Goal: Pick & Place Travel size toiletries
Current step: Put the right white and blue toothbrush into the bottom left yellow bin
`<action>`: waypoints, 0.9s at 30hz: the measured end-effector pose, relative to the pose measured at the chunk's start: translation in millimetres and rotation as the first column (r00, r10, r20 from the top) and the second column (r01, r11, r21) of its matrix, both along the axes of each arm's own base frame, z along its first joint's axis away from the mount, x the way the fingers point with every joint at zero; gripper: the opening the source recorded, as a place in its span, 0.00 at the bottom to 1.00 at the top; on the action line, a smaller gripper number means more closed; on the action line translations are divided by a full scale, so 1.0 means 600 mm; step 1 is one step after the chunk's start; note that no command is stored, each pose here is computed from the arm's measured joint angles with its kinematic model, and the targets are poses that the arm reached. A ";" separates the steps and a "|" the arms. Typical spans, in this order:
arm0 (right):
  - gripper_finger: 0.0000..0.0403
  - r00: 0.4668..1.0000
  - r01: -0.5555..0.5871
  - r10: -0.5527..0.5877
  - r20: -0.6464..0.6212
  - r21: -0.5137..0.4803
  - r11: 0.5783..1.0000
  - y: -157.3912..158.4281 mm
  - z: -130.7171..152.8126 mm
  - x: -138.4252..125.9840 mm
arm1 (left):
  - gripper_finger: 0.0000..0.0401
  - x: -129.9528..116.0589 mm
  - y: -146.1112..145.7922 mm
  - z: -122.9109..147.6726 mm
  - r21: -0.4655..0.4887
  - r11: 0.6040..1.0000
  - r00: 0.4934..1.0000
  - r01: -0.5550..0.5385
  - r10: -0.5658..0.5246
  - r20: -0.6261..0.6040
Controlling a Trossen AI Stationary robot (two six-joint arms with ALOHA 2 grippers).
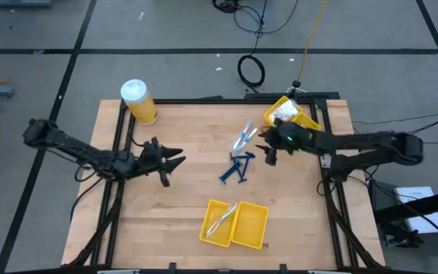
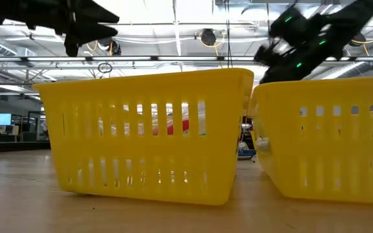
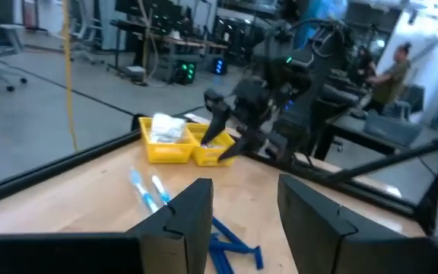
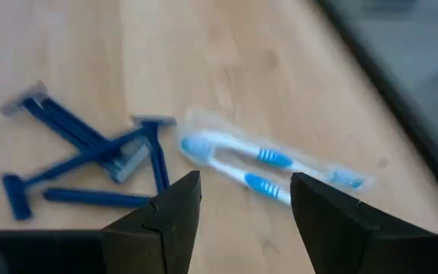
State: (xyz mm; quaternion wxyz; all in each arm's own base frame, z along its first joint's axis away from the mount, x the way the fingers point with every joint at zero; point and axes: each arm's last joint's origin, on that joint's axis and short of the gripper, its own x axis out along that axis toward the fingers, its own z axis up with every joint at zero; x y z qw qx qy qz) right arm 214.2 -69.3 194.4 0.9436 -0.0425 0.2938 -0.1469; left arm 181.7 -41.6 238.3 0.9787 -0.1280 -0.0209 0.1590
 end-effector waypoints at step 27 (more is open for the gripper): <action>0.44 0.855 -0.111 0.202 -0.478 0.213 0.971 -0.148 -0.145 0.082 | 0.37 -0.005 0.012 -0.044 -0.040 0.998 0.984 -0.039 0.032 -0.173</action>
